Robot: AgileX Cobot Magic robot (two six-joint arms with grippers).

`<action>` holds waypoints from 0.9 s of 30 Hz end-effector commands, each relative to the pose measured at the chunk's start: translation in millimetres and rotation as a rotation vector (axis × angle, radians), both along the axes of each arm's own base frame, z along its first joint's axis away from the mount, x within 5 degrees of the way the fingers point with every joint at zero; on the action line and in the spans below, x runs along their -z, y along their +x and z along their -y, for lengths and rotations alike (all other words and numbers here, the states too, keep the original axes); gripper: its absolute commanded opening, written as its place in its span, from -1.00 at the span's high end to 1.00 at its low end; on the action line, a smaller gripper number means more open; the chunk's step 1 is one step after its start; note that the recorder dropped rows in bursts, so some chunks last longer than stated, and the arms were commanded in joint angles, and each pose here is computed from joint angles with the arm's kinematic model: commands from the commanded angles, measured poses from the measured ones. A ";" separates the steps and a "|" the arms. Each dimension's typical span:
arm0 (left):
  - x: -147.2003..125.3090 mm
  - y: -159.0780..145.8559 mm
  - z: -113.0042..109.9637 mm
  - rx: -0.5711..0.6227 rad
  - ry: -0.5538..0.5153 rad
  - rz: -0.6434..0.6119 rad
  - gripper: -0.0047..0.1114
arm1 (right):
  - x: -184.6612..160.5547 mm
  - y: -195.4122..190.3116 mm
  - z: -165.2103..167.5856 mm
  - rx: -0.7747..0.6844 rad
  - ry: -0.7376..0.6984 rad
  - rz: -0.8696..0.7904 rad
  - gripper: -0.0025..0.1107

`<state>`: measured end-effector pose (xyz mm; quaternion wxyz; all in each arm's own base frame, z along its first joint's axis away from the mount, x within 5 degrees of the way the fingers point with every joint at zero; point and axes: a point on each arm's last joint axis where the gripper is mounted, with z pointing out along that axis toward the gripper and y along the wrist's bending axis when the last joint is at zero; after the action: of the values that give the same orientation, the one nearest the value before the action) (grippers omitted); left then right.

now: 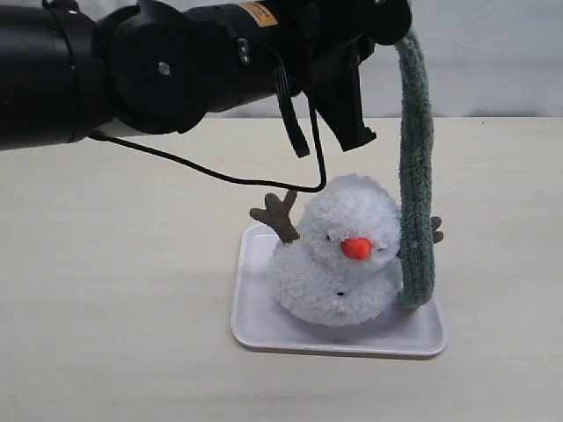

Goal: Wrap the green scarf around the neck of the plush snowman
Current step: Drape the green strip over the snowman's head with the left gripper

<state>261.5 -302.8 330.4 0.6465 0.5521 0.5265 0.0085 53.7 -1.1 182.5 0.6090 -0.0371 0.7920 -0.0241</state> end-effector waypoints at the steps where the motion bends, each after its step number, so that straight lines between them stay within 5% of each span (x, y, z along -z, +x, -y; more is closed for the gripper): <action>1: 18.9 6.8 5.6 -0.007 0.026 -0.044 0.92 | 0.0 -0.1 0.0 0.003 0.007 0.008 0.17; 15: 62.4 31.2 11.4 -0.068 0.075 -0.073 0.92 | 0.0 -0.1 0.0 0.003 0.007 0.008 0.17; 22: 70.5 58.3 -19.2 -0.223 -0.044 -0.287 0.92 | 0.0 -0.1 0.0 0.003 0.007 0.008 0.17; 27: 79.6 55.5 -21.4 -0.168 0.003 -0.404 0.92 | 0.0 -0.1 0.0 0.003 0.007 0.008 0.17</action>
<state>321.4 -279.7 256.5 0.5513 0.4864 0.6776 -0.0207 53.7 -1.1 182.5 0.6090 -0.0371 0.7920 -0.0241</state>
